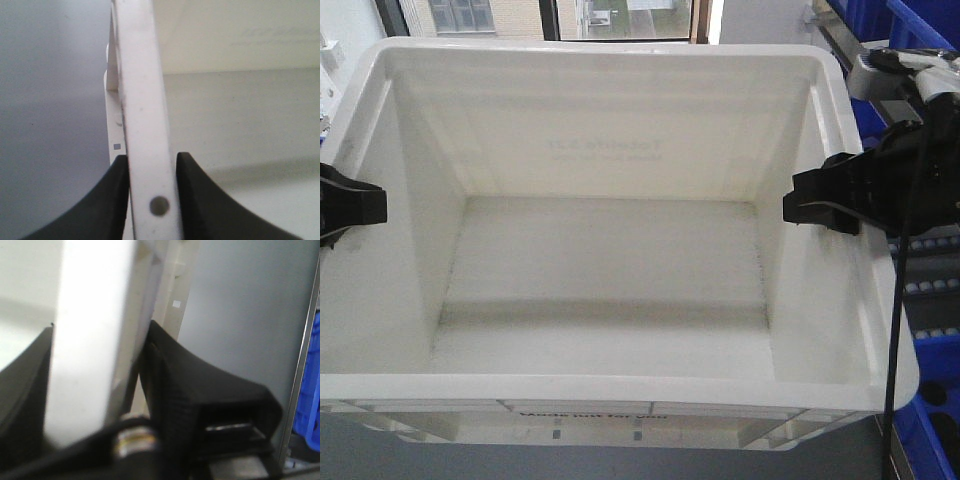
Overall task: Move bin from left to right shelf
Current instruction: 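Carry the tote with both grippers as the base drives toward another shelf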
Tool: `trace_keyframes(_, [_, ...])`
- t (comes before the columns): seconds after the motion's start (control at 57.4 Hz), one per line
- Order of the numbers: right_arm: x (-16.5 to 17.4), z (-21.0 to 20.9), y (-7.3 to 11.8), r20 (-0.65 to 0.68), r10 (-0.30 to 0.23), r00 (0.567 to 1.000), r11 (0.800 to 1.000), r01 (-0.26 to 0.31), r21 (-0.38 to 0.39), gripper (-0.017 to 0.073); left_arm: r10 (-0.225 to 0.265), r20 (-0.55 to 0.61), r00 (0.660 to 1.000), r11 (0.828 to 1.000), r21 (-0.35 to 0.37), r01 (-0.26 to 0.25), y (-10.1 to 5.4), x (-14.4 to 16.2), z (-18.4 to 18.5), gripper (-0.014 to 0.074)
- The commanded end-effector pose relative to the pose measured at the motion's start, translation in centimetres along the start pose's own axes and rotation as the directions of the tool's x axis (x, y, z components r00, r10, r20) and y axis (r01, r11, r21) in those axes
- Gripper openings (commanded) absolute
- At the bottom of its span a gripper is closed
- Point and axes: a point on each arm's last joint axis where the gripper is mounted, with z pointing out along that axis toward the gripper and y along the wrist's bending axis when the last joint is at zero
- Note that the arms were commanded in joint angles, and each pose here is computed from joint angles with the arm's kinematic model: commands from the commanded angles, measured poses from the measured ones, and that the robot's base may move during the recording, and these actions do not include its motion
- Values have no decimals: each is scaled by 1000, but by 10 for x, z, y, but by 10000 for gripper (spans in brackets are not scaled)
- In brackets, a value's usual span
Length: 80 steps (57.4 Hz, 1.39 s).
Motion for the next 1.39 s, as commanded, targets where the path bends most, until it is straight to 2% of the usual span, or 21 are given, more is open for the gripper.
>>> trace_keyframes(0.0, [-16,-20,9,162,-42,986,999,46,-24,-4,25,200,980,998,59,-38,-10,-21,-20,-6])
trace_keyframes(1.377, [-16,-20,9,162,-42,986,999,46,-24,-4,25,200,980,998,59,-38,-10,-21,-20,-6])
